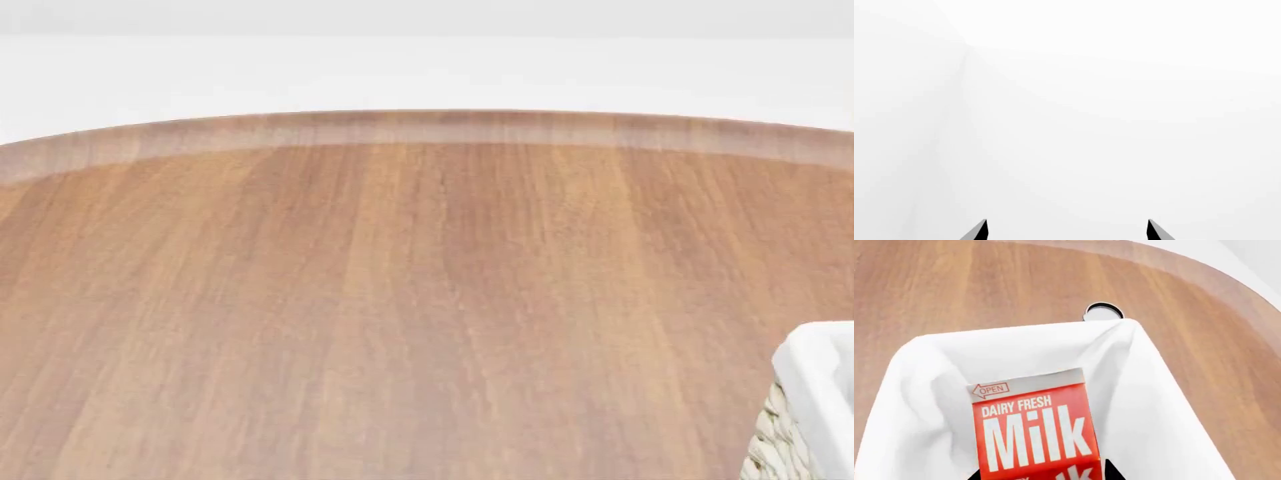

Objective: Pick the milk and place it in the basket.

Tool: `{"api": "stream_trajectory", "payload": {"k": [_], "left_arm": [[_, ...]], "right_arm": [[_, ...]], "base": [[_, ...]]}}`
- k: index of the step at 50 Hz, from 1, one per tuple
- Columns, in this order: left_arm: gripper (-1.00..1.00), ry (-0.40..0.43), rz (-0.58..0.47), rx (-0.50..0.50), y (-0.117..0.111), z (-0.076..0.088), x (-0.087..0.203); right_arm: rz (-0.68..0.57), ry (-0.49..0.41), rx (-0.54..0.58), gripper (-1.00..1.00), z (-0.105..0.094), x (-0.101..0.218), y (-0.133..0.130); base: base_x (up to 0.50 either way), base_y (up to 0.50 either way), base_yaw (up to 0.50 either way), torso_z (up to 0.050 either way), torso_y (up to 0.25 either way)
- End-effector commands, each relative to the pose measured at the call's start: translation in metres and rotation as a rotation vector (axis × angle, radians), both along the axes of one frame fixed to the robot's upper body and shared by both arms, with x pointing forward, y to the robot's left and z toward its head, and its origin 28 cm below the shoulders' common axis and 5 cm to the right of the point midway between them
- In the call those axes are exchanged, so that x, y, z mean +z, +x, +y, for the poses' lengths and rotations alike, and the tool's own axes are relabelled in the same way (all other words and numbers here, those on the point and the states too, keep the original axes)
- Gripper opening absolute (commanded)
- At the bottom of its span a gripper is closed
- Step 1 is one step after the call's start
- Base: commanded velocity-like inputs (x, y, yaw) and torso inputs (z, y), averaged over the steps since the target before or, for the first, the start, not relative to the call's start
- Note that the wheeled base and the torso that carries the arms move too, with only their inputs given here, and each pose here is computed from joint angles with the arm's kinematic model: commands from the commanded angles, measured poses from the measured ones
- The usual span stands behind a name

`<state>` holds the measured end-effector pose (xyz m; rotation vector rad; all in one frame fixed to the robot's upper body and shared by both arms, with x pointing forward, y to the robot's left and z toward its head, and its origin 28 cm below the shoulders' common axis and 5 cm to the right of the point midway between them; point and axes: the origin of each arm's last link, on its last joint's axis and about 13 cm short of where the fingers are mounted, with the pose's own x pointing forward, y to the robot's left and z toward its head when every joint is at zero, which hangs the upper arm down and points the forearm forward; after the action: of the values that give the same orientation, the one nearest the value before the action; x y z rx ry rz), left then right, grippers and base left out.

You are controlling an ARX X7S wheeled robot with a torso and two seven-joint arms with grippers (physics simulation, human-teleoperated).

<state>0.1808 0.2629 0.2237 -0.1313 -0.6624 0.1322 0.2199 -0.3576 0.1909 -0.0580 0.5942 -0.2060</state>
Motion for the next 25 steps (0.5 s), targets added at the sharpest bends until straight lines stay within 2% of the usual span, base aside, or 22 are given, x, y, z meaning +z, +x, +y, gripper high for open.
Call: {"api": "stream_trajectory", "payload": {"k": [1, 13, 15, 19, 25], "left_arm": [[1.0, -0.002, 0.0, -0.001, 0.0004, 0.0, 0.0], [1.0, -0.011, -0.002, 0.0, 0.0008, 0.0004, 0.0003], [1.0, 0.015, -0.006, 0.001, 0.0008, -0.0002, -0.0007], [1.0, 0.015, -0.004, 0.007, 0.0003, -0.0002, -0.0005], [1.0, 0.039, -0.009, 0.009, -0.0009, -0.0011, -0.0008]], "right_arm": [[-0.027, -0.024, -0.031, -1.0, -0.0063, 0.0113, 0.0013], [-0.014, -0.029, -0.019, -1.0, -0.0053, 0.0129, 0.005], [-0.016, -0.028, -0.018, -1.0, -0.0051, 0.0132, 0.0054], [-0.012, -0.029, -0.015, -1.0, -0.0048, 0.0135, 0.0057], [-0.014, -0.033, -0.018, -1.0, -0.0056, 0.0174, 0.006]], "base": [[0.0, 0.0, 0.0, 0.0, 0.0], [0.0, 0.0, 0.0, 0.001, 0.001], [0.0, 0.0, 0.0, 0.0, 0.005], [0.0, 0.0, 0.0, 0.0, 0.0], [0.0, 0.0, 0.0, 0.0, -0.216]]}}
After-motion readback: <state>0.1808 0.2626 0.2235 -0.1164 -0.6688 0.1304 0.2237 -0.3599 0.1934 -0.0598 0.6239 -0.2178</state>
